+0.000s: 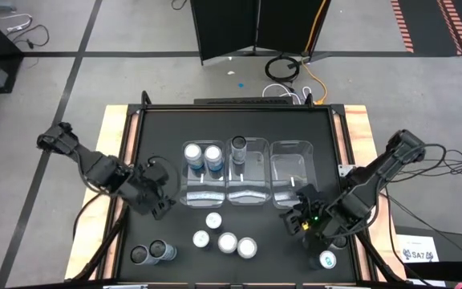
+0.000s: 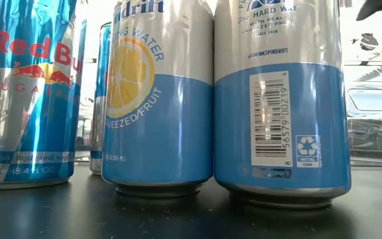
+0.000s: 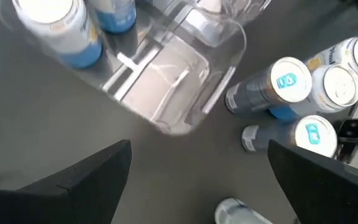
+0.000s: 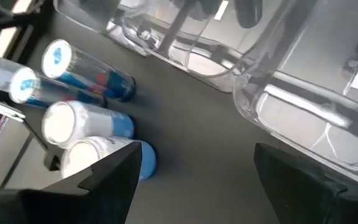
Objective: Sort soda cans
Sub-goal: Put the middle white soda can into the middle transparent bin
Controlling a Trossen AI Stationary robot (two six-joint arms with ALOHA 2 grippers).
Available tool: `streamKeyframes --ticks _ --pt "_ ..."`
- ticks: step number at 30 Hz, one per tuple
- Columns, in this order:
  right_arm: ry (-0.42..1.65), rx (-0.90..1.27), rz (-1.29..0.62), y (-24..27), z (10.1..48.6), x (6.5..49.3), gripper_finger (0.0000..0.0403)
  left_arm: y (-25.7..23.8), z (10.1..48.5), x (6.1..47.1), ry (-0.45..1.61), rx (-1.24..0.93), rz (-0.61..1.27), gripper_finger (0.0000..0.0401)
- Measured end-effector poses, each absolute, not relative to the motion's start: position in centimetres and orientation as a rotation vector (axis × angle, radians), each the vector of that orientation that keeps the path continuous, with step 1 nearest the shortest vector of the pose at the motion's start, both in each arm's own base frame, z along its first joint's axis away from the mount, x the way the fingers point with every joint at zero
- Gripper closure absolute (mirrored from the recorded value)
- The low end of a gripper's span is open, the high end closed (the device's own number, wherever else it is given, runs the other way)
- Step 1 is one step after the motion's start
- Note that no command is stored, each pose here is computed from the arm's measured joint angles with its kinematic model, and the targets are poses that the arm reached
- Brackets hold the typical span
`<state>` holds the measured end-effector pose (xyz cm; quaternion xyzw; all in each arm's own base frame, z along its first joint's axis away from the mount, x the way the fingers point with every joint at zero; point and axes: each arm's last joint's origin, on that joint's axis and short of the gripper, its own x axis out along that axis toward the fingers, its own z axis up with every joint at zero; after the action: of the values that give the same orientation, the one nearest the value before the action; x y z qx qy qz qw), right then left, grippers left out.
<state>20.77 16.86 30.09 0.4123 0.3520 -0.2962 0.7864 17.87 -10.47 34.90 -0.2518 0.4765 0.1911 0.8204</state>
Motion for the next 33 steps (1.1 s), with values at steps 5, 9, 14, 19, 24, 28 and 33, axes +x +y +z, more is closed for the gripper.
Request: streamKeyframes --ticks 5,9,14,19,24,28,33 --pt "0.752 0.875 -0.577 16.6 28.8 20.5 0.0099 -13.3 36.0 17.8 1.05 -0.595 0.465 0.0025" --pt "0.778 0.84 -0.504 16.9 28.6 20.7 0.0099 -15.2 35.8 17.4 1.071 -0.59 0.437 0.0029" --pt "0.797 0.803 -0.465 17.0 28.7 20.7 0.0099 -16.7 35.0 17.4 1.118 -0.528 0.411 0.0029" --pt "0.789 0.792 -0.434 17.1 28.8 20.9 0.0099 -18.1 33.9 17.5 1.19 -0.496 0.392 0.0029" --pt "0.781 0.805 -0.417 17.3 28.9 21.0 0.0099 -19.4 32.9 17.8 1.235 -0.474 0.381 0.0029" --pt "0.785 0.796 -0.414 17.3 28.9 21.0 0.0099 -20.6 32.5 18.5 1.206 -0.517 0.331 0.0029" --pt "0.787 0.781 -0.406 17.3 28.9 21.0 0.0099 -21.8 31.7 19.3 1.228 -0.547 0.302 0.0029"
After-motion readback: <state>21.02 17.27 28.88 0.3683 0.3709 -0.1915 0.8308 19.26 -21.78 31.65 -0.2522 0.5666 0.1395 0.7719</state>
